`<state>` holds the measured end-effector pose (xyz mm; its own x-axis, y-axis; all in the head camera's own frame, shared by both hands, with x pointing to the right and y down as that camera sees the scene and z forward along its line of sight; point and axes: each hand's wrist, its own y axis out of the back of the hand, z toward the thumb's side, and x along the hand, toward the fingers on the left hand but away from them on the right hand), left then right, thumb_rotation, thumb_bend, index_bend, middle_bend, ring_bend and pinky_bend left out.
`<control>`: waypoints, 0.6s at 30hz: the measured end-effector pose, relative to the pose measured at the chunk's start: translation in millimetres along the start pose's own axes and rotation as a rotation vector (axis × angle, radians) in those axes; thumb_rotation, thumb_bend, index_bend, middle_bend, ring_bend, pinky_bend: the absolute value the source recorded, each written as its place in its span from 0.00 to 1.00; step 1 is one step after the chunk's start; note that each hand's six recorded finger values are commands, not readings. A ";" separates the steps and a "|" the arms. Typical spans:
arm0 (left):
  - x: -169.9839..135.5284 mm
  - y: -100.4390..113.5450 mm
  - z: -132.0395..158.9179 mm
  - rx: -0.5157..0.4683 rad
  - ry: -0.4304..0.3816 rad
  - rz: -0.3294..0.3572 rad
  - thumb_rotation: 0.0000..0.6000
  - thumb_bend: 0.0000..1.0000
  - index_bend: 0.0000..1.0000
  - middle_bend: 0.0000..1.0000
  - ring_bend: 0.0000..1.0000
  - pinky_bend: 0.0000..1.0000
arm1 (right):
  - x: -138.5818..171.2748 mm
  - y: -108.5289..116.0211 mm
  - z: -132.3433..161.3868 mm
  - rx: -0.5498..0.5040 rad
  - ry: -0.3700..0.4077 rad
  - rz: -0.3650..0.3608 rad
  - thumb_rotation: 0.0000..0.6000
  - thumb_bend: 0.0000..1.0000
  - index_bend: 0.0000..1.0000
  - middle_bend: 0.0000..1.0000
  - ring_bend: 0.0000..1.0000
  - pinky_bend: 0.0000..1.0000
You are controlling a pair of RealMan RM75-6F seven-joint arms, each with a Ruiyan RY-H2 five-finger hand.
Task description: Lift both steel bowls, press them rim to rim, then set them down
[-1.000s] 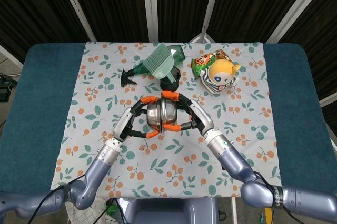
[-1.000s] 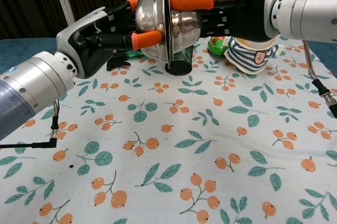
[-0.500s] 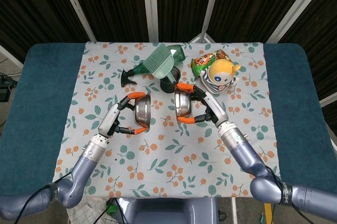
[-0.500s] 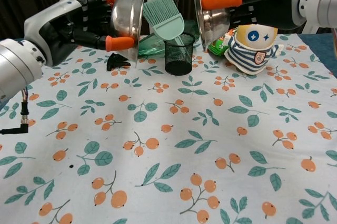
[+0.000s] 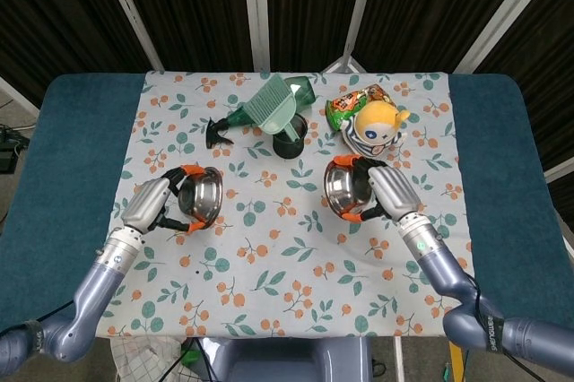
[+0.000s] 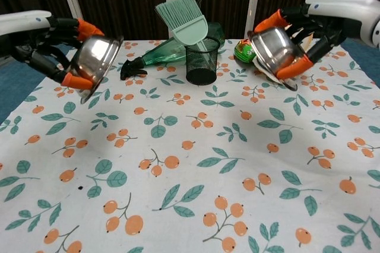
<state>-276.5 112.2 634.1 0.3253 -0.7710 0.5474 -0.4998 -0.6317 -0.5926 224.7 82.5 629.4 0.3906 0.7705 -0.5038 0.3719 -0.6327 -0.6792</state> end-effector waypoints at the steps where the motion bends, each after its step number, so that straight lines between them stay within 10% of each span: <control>1: -0.8 0.2 -4.0 0.015 0.025 -0.013 1.00 0.07 0.46 0.26 0.18 0.41 | 1.0 -2.7 -2.0 0.039 0.001 0.016 1.00 0.07 0.40 0.26 0.35 0.23; 18: 25.6 -16.3 -9.6 0.075 0.168 -0.097 1.00 0.07 0.44 0.21 0.16 0.38 | -13.4 -35.1 -18.7 0.396 0.013 0.060 1.00 0.07 0.40 0.26 0.35 0.23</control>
<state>-267.7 103.5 663.4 0.2271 -0.6862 0.6911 -0.4100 -0.7111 -0.5712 222.2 92.9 670.0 0.4136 0.7301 -0.5439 -0.0045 -0.5958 -0.8031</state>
